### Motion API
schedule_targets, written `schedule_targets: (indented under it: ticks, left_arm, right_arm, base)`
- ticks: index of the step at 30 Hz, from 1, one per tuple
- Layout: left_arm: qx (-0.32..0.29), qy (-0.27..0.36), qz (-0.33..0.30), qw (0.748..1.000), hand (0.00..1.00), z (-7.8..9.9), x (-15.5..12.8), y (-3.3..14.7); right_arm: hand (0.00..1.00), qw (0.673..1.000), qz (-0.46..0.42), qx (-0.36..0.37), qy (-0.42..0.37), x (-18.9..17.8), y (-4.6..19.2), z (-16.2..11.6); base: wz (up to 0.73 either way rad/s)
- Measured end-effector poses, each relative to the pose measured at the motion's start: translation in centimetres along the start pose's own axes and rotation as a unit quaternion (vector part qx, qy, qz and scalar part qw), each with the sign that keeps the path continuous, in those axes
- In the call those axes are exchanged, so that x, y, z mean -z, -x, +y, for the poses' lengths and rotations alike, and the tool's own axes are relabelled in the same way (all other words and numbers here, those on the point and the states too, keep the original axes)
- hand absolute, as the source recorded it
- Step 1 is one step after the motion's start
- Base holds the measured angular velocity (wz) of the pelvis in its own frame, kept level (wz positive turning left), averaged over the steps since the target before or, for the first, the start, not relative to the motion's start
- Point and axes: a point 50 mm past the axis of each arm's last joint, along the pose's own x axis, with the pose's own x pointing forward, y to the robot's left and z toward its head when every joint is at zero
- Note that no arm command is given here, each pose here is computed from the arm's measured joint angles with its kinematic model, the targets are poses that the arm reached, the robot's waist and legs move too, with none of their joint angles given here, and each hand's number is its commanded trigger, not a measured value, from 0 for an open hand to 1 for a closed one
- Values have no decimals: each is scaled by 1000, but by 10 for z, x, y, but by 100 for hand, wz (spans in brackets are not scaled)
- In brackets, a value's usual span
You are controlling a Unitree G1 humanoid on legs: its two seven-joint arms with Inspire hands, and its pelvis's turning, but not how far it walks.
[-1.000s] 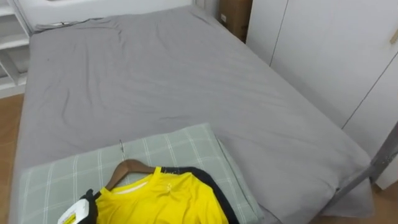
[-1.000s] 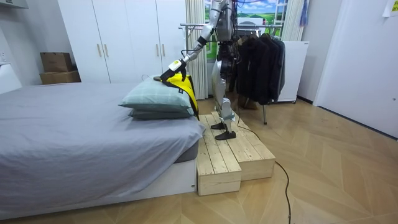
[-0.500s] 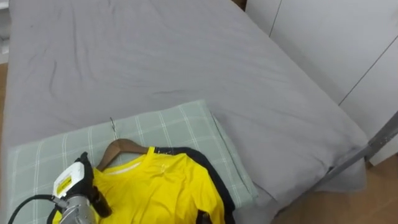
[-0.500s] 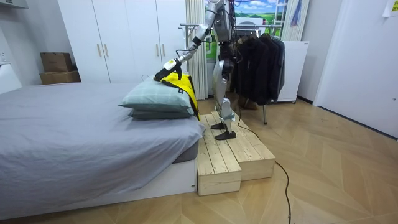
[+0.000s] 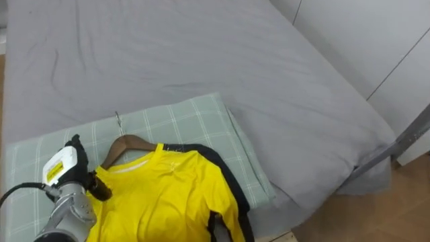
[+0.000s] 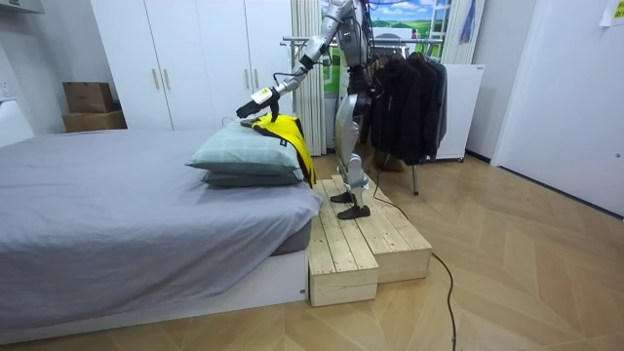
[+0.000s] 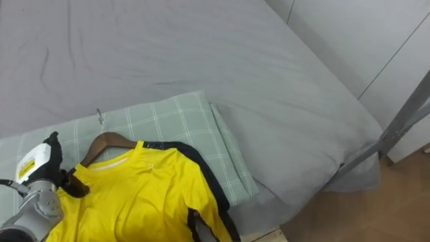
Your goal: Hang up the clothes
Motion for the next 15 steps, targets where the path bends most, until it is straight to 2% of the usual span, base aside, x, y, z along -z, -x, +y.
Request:
schedule_targets:
  ticks: [5,15]
  left_arm:
    - [5,-14,-11,1000,0,-2,-2,1]
    - [6,3,-1,1000,0,-3,0,1]
  right_arm:
    - [0,1000,-4,-2,11,-2,0,0]
    - [0,1000,-14,-1,26,-11,-1,0]
  base:
    - [-6]
    - [-3]
